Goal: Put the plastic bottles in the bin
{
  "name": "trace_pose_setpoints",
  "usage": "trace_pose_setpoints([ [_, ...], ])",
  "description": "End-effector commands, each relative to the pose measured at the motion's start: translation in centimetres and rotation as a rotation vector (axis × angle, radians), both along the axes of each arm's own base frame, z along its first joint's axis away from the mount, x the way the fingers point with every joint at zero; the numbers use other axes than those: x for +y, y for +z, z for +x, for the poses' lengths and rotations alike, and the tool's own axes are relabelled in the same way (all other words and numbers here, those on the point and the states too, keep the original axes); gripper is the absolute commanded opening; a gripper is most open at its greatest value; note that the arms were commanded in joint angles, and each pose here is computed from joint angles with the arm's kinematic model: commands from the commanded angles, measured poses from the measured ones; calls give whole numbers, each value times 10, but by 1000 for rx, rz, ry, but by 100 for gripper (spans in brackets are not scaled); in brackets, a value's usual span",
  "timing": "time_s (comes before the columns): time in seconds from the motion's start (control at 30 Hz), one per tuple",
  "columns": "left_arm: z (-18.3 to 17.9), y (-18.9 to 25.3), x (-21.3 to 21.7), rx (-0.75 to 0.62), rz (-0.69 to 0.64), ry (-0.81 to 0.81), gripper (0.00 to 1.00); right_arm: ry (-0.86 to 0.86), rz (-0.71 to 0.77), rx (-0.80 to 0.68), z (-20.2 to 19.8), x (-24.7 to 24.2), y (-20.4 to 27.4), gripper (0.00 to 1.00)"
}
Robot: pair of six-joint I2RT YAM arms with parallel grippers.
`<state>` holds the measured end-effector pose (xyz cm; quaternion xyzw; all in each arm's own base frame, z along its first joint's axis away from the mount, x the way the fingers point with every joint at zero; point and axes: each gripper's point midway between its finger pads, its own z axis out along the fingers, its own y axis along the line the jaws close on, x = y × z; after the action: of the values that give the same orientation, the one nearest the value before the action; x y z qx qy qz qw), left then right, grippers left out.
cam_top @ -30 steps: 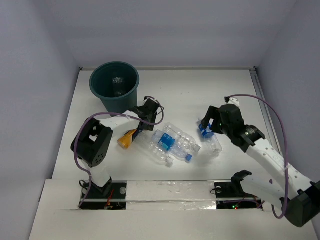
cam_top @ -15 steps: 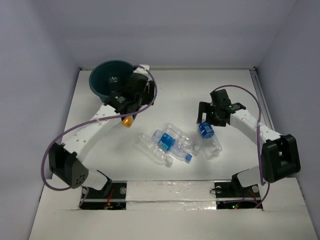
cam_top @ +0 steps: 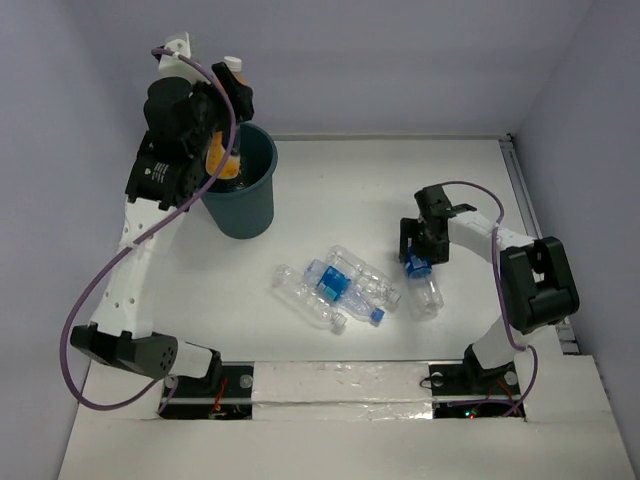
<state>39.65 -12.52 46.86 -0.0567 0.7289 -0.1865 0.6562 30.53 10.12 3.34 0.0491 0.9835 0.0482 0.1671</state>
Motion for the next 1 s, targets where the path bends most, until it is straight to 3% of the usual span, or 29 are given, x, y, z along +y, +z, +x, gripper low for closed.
trace_pose_setpoints([
  [0.0, 32, 11, 26, -71, -71, 69, 33, 19, 5, -37, 13, 2, 14, 79],
  [0.03, 38, 13, 33, -87, -79, 90, 33, 20, 4, -39, 14, 2, 15, 70],
  [0.13, 61, 14, 57, -107, -107, 137, 33, 4, -10, -64, 18, -1, 24, 57],
  [0.33, 95, 2, 69, -131, -95, 170, 37, -68, -61, -254, 37, -17, 93, 56],
  [0.43, 104, -16, 69, -101, -83, 174, 47, -75, -27, -369, 44, -16, 145, 56],
  [0.47, 103, -20, 69, -93, -80, 174, 57, -74, -5, -399, 45, -13, 159, 56],
  [0.57, 99, -25, 69, -98, -81, 173, 80, -49, 154, -535, 51, 10, 223, 56],
  [0.67, 88, -22, 69, -93, -82, 167, 91, -4, 353, -665, 57, 42, 293, 57],
  [0.87, 42, 9, 63, -122, -108, 109, 92, 105, 732, -851, 68, 120, 401, 58],
  [0.93, 28, -2, 60, -83, -125, 86, 87, 156, 820, -856, 75, 157, 413, 59],
  [0.97, 9, 8, 59, -104, -141, 70, 76, 167, 880, -883, 73, 170, 436, 59],
])
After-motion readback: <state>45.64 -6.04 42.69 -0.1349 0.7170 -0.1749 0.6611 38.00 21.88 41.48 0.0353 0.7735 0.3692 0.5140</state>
